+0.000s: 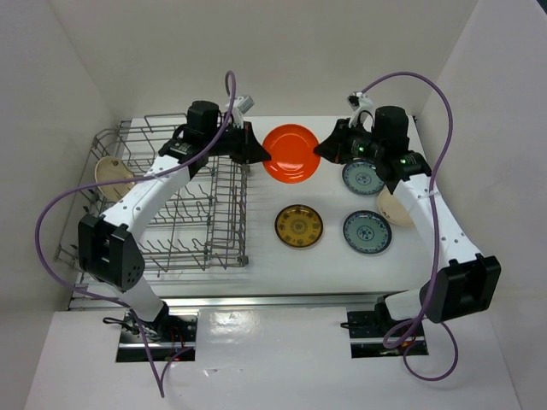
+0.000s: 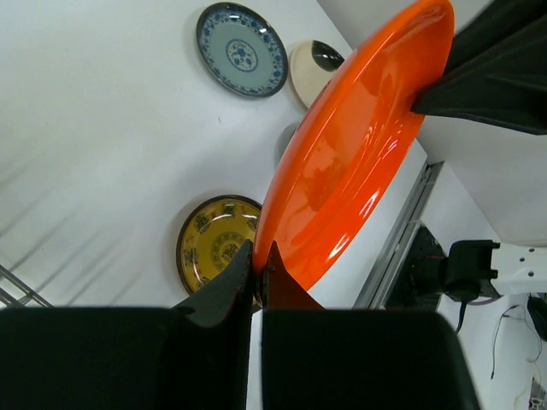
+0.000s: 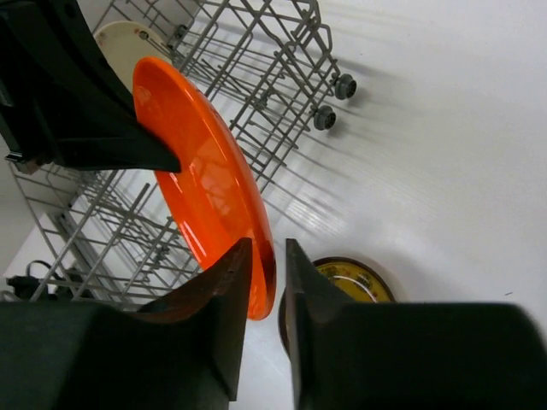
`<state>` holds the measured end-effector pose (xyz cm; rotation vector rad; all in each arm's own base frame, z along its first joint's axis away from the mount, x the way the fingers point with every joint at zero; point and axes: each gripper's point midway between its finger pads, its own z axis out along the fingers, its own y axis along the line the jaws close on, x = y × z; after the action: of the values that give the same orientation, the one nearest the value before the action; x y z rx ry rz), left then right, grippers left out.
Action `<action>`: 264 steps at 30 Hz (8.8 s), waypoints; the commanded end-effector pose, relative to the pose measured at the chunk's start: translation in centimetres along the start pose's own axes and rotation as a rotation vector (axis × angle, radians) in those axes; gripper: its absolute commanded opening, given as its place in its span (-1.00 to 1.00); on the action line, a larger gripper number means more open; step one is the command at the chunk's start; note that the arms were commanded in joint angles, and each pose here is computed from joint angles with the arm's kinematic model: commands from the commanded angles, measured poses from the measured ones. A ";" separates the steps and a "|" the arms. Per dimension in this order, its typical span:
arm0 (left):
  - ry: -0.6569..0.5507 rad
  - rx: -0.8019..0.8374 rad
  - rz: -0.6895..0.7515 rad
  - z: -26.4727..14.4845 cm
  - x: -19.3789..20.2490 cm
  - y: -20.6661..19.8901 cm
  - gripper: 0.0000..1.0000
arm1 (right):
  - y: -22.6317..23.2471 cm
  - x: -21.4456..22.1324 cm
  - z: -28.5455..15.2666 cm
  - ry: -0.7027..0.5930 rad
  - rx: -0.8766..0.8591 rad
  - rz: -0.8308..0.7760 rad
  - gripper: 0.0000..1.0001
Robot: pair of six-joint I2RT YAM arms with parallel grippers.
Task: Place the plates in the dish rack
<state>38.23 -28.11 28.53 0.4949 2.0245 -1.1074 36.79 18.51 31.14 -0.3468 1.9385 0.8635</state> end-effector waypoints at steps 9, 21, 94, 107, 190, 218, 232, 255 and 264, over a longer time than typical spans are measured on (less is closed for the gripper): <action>-0.305 -0.098 0.211 -8.8 -8.8 -4.0 -1.00 | 0.7 -1.3 -2.0 -0.101 0.055 -0.014 1.00; -0.485 -1.040 0.090 -28.1 -6.6 9.4 -1.00 | -3.8 1.2 -0.6 -0.077 0.227 0.038 1.00; 0.054 -1.377 -0.174 -34.5 7.7 33.3 -0.96 | -11.4 8.7 7.2 0.172 0.322 0.171 1.00; 0.128 -1.436 -0.175 -34.3 8.1 33.2 -0.71 | -11.6 9.0 7.4 0.180 0.324 0.175 1.00; -0.180 0.340 0.184 -7.6 -4.9 -9.2 0.73 | 3.7 -5.7 -2.4 -0.120 0.002 -0.019 -1.00; -0.187 0.015 0.188 -4.3 -5.3 -3.2 0.61 | 4.0 -6.5 -2.9 -0.149 0.020 -0.071 -1.00; -0.083 0.183 0.117 -0.8 -4.1 -3.1 -1.00 | 4.8 -5.5 -2.4 -0.115 -0.057 -0.081 -0.94; -0.490 -1.059 0.048 -30.9 -6.6 11.7 -1.00 | -5.5 5.9 -1.4 0.046 0.352 0.081 1.00; -0.355 -1.319 0.053 -36.3 -1.4 19.4 -1.00 | -5.9 6.5 0.3 0.077 0.316 0.083 1.00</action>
<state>35.89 10.60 30.86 -0.3475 1.9581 0.1537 36.04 14.73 21.72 -0.0975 2.1922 0.5838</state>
